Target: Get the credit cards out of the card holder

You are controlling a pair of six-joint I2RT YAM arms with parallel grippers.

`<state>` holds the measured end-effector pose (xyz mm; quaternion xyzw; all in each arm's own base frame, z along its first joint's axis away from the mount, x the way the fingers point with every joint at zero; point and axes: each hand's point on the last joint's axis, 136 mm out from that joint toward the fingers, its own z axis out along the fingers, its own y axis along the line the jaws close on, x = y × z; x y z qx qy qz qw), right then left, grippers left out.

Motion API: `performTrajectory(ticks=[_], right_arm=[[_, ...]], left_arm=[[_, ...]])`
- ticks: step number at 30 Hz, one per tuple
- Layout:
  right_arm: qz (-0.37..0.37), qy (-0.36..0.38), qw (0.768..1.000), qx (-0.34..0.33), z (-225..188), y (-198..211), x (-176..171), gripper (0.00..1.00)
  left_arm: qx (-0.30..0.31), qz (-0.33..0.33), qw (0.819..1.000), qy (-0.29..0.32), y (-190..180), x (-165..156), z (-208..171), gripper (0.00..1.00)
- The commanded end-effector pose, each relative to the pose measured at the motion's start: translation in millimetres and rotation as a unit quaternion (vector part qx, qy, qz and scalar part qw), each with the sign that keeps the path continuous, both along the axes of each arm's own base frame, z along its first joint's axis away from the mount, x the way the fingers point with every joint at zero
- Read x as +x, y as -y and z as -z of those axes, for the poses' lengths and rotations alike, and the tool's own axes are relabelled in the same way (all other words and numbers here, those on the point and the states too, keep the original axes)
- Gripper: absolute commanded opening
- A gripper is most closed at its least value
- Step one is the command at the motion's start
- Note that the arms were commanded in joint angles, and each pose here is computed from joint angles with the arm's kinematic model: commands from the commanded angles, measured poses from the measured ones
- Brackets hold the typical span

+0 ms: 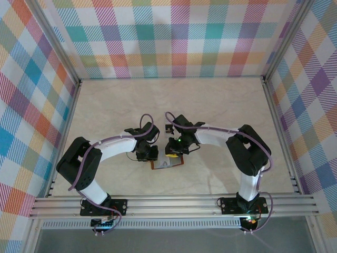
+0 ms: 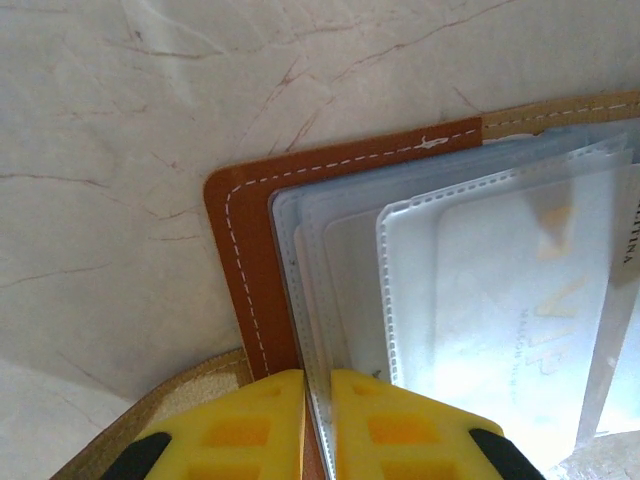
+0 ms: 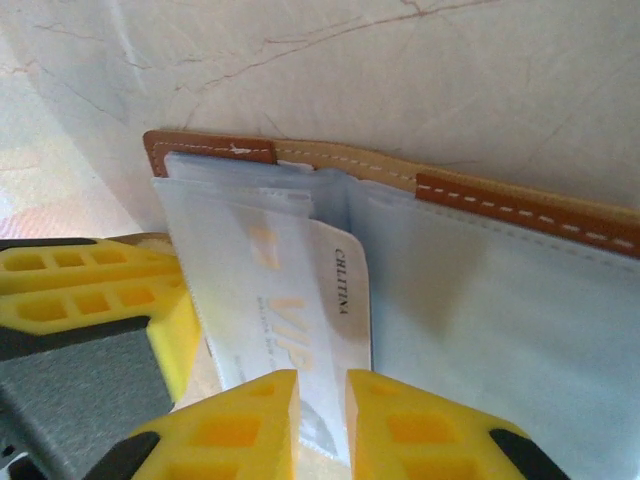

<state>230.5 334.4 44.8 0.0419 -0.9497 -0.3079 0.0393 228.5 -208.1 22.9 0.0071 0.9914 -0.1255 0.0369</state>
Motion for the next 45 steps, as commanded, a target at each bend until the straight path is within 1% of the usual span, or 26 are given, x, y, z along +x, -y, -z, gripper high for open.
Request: performTrajectory(ticks=[1, 9, 17, 22, 29, 35, 41, 45], right_arm=[[-0.004, 0.019, 1.0, 0.007, -17.9, 0.6, 3.7, 0.21], [-0.005, 0.017, 1.0, 0.004, -14.3, 1.1, 3.8, 0.21], [-0.004, 0.013, 1.0, 0.0, -9.6, 1.9, 4.0, 0.21], [-0.002, 0.01, 1.0, -0.004, -6.0, 4.1, 3.8, 0.22], [-0.008, 0.013, 1.0, 0.003, -3.3, 2.7, 3.7, 0.23], [-0.019, 0.009, 1.0, 0.009, 5.6, -0.7, 3.5, 0.24], [-0.02, 0.002, 1.0, 0.01, 14.5, -1.0, 1.7, 0.23], [-0.021, -0.002, 1.0, 0.01, 19.4, -1.0, 0.5, 0.21]], left_arm=[[0.012, 0.006, 1.0, 0.007, -4.3, -2.9, -11.9, 0.15], [-0.018, 0.007, 1.0, 0.019, 8.7, 1.3, -30.1, 0.17], [-0.034, 0.013, 0.999, 0.007, 20.9, 2.1, -21.7, 0.21], [-0.026, 0.016, 1.0, -0.004, 19.9, 0.2, -9.2, 0.21], [0.005, 0.013, 1.0, -0.016, 7.6, -6.2, 7.8, 0.21], [0.023, 0.011, 1.0, -0.018, -2.5, -11.1, 13.0, 0.2], [0.025, 0.009, 0.999, -0.022, -4.4, -13.7, 16.6, 0.19], [0.028, 0.009, 0.999, -0.022, -4.9, -13.4, 17.0, 0.19]])
